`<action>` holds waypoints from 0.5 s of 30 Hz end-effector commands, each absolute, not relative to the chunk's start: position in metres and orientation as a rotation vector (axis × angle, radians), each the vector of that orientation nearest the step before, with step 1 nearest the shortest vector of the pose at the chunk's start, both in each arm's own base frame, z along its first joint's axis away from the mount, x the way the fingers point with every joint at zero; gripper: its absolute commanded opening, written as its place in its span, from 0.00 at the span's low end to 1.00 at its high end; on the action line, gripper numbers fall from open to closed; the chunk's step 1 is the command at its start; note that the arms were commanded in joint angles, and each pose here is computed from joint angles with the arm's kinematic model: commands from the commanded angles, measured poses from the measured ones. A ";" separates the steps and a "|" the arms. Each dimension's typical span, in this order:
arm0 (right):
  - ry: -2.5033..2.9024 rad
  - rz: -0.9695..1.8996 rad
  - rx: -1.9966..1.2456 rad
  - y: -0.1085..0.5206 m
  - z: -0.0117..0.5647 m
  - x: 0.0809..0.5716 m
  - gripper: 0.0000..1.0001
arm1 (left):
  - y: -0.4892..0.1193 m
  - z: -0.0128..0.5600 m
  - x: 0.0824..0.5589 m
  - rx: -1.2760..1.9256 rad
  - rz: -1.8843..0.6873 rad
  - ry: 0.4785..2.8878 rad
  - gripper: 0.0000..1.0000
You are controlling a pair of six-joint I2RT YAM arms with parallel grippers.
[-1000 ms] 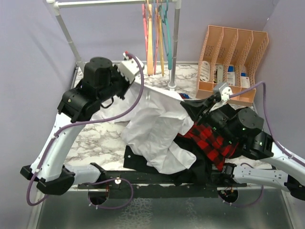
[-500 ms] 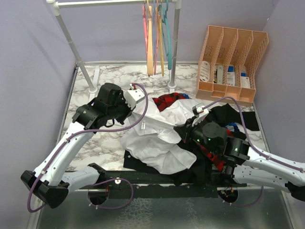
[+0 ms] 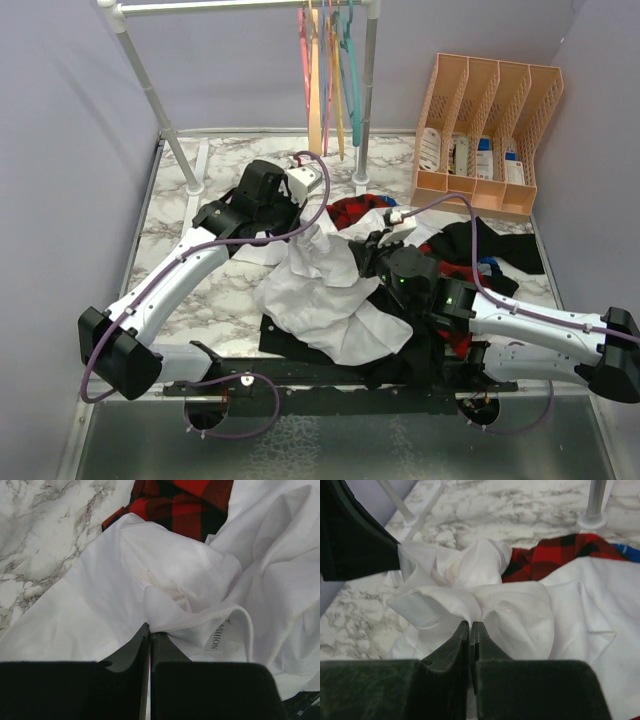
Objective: Place the shirt on the hanger
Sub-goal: Adjust the shirt at the center of the board.
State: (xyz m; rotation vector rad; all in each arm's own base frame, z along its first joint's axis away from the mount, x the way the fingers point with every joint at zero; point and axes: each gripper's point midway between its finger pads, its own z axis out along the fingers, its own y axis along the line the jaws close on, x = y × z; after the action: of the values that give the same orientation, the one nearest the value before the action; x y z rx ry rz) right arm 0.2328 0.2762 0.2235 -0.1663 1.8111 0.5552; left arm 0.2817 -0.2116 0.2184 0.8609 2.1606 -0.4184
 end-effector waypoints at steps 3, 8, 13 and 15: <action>1.577 0.542 0.012 0.259 0.305 0.255 0.01 | -0.188 0.255 0.319 0.658 -0.189 2.047 0.00; 1.591 0.378 0.095 0.238 0.302 0.267 0.01 | -0.151 0.262 0.327 0.570 0.004 2.019 0.00; 1.599 0.366 0.124 0.236 0.297 0.268 0.01 | -0.118 0.267 0.338 0.441 0.156 1.994 0.00; 1.602 0.367 0.127 0.237 0.296 0.268 0.01 | -0.118 0.271 0.339 0.435 0.151 1.985 0.00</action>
State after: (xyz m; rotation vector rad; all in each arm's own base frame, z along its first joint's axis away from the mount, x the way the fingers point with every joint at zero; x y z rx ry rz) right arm 0.2611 0.2531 0.2893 0.0334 1.6214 0.4400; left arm 0.3255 -0.1508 0.2517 0.5705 2.0390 -0.0086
